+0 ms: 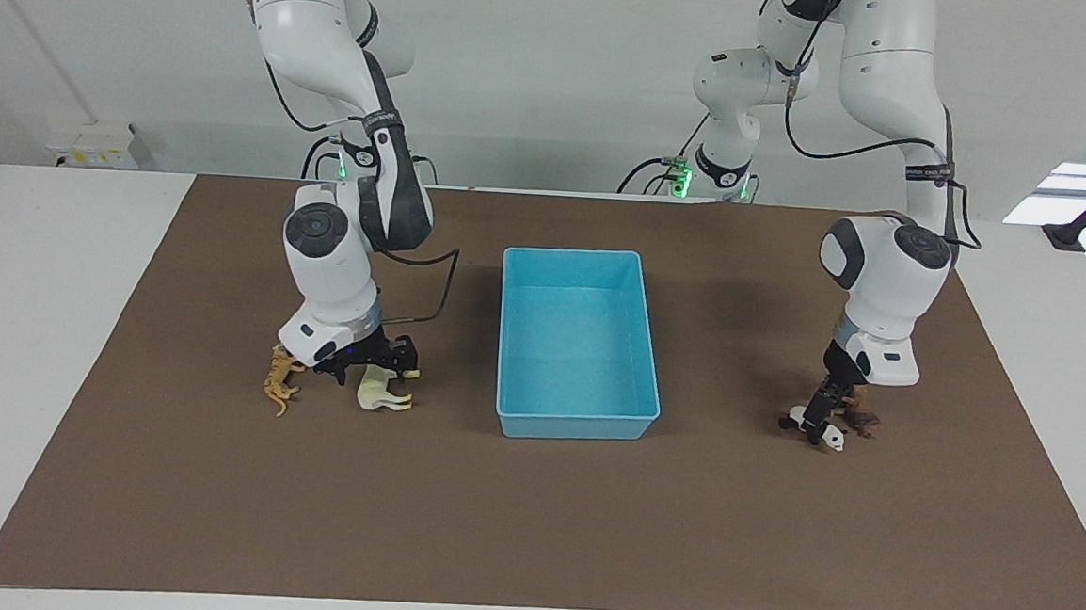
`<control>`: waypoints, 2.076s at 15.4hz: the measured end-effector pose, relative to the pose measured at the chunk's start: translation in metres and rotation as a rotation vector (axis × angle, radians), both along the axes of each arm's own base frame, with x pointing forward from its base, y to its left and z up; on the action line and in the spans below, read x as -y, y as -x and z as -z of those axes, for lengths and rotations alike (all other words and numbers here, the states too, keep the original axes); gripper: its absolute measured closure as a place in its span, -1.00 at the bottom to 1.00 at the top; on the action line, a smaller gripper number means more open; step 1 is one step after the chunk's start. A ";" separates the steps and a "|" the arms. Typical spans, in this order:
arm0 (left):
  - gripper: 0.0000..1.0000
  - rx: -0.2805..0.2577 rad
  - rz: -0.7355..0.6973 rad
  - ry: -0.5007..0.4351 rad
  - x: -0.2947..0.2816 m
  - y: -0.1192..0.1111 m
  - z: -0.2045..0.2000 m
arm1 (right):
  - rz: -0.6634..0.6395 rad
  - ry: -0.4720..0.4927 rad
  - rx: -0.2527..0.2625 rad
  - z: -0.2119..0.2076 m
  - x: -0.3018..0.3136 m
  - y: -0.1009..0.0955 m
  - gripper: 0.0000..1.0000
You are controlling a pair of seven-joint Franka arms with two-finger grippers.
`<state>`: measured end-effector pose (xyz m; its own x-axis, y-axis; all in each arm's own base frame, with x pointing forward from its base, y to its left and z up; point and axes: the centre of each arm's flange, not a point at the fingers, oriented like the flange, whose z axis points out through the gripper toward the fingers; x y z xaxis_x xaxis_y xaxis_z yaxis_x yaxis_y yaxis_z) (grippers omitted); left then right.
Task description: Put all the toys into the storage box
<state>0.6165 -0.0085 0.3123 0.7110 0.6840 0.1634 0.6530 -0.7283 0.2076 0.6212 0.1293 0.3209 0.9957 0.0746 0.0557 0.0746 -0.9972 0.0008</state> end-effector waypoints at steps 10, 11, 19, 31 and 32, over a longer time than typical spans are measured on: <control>0.22 -0.056 -0.010 0.016 0.018 -0.027 -0.044 | -0.042 -0.003 0.043 0.027 0.008 0.001 -1.00; 0.22 -0.084 -0.001 0.024 0.030 -0.033 -0.072 | -0.042 -0.003 0.042 0.028 0.008 0.002 -1.00; 0.22 -0.175 0.048 0.079 0.282 0.049 -0.172 | -0.039 -0.012 0.078 0.035 0.008 0.005 -0.20; -1.00 -0.157 0.167 -0.023 0.266 0.097 -0.146 | 0.008 0.007 0.012 -0.104 -0.005 -0.026 0.02; -1.00 -0.153 0.201 -0.046 0.226 0.081 -0.151 | 0.032 0.008 -0.001 -0.138 -0.020 -0.025 0.02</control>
<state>0.5355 -0.2346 0.4635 0.8510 0.5204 0.0706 0.5151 -0.8533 0.0810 0.6460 0.1494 0.4587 0.9976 0.0431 0.0540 0.0427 -0.9991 0.0084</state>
